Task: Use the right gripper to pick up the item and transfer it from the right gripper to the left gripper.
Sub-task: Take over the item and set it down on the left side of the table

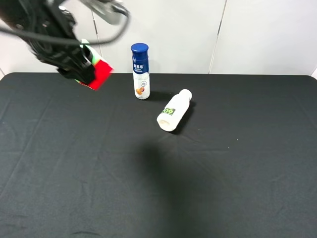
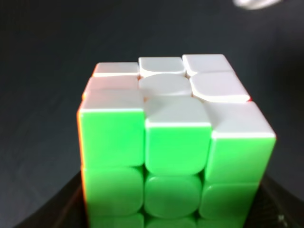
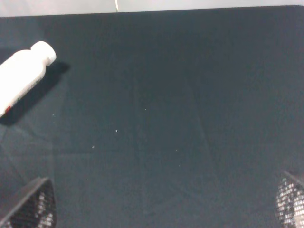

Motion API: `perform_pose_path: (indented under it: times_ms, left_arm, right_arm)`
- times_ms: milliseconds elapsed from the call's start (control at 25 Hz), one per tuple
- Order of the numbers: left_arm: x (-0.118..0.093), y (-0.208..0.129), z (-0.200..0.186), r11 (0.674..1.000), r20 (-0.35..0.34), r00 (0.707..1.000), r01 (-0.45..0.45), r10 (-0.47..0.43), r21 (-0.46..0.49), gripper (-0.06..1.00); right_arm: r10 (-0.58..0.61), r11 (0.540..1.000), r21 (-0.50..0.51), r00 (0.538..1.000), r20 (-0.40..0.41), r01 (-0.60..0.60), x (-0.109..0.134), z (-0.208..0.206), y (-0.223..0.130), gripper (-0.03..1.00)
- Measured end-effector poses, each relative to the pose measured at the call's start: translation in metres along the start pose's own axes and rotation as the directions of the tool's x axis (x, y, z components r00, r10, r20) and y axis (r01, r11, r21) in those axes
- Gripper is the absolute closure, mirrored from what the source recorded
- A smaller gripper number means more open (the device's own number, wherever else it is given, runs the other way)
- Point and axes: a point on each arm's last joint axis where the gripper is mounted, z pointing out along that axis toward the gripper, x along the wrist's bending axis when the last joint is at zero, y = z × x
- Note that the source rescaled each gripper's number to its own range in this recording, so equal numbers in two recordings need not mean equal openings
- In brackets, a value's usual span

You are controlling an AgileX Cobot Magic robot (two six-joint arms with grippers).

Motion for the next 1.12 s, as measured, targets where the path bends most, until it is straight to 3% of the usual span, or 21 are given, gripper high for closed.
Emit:
perform_pose_path:
  times_ms: [200,400,680,1120]
  left_arm:
    - [0.044,-0.014,0.01,0.98,-0.013,0.982,0.191,-0.191,0.053,0.94]
    - [0.068,-0.022,0.04,0.954,0.026,0.962,0.266,-0.272,0.137,0.94]
    - [0.07,-0.025,0.092,0.925,0.09,0.95,0.265,-0.299,0.27,0.94]
    - [0.065,-0.034,0.165,0.882,0.113,0.941,0.25,-0.318,0.4,0.94]
  right_arm:
    - [0.0,1.0,0.0,1.0,0.0,0.0,0.0,0.0,0.0,-0.03]
    - [0.0,1.0,0.0,1.0,0.0,0.0,0.0,0.0,0.0,-0.03]
    - [0.0,1.0,0.0,1.0,0.0,0.0,0.0,0.0,0.0,-0.03]
    - [0.0,1.0,0.0,1.0,0.0,0.0,0.0,0.0,0.0,-0.03]
